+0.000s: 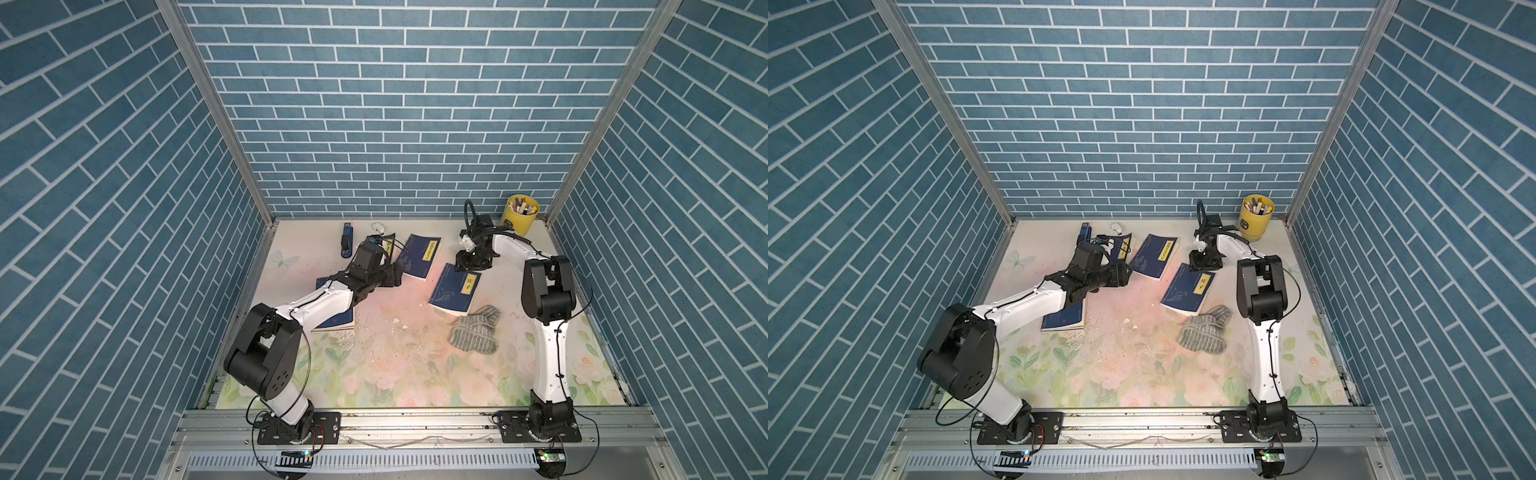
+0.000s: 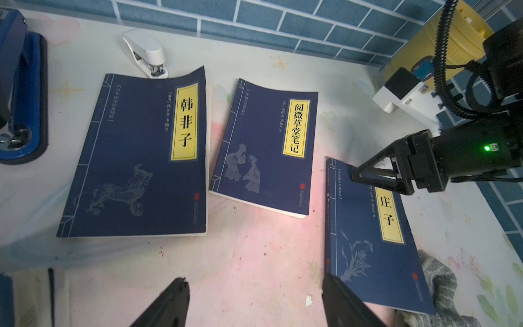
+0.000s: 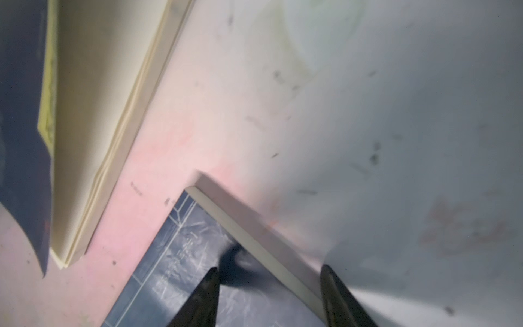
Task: Wipe the cover of the book
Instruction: Move the book to the center of the board.
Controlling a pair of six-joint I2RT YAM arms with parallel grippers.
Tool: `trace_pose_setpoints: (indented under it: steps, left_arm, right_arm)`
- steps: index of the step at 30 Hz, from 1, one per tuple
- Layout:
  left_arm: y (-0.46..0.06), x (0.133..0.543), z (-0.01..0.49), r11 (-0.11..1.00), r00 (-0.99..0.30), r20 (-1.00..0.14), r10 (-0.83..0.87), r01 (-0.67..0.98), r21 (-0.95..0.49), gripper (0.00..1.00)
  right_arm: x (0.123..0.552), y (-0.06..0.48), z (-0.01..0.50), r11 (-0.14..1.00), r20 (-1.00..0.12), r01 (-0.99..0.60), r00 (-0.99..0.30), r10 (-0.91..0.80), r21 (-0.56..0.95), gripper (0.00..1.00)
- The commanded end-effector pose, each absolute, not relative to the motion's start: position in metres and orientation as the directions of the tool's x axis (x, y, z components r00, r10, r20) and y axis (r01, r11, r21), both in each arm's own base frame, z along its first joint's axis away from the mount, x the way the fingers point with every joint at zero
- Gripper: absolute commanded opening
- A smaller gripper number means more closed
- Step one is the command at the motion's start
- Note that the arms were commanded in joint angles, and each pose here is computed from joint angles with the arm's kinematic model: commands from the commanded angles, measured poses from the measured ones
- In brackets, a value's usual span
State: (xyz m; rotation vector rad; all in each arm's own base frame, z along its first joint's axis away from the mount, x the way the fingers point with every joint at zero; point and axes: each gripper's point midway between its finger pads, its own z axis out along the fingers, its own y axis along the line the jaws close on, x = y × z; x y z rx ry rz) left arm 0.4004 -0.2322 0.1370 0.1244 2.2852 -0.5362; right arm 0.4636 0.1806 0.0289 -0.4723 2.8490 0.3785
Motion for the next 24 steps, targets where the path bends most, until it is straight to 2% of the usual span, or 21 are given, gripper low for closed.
trace_pose_setpoints:
  steps: [1,5,16,24]
  left_arm:
    - [-0.229,0.394,0.144,0.903,-0.683,-0.726,-0.075,0.263,-0.341,0.79]
    - [-0.225,0.387,0.137,0.905,-0.690,-0.721,-0.072,0.259,-0.338,0.79]
    - [-0.221,0.378,0.126,0.903,-0.702,-0.709,-0.068,0.258,-0.343,0.79]
    - [-0.227,0.377,0.120,0.889,-0.708,-0.703,-0.066,0.278,-0.363,0.79]
  right_arm:
    - [0.420,0.191,0.008,0.896,-0.159,-0.403,-0.913,-0.377,0.187,0.56]
    - [0.394,0.214,0.004,0.876,-0.139,-0.442,-0.896,-0.422,0.191,0.55]
    - [0.354,0.250,0.050,0.830,-0.218,-0.511,-0.856,-0.468,0.224,0.55]
    - [0.354,0.205,0.109,0.938,-0.325,-0.343,-0.894,-0.310,0.047,0.57]
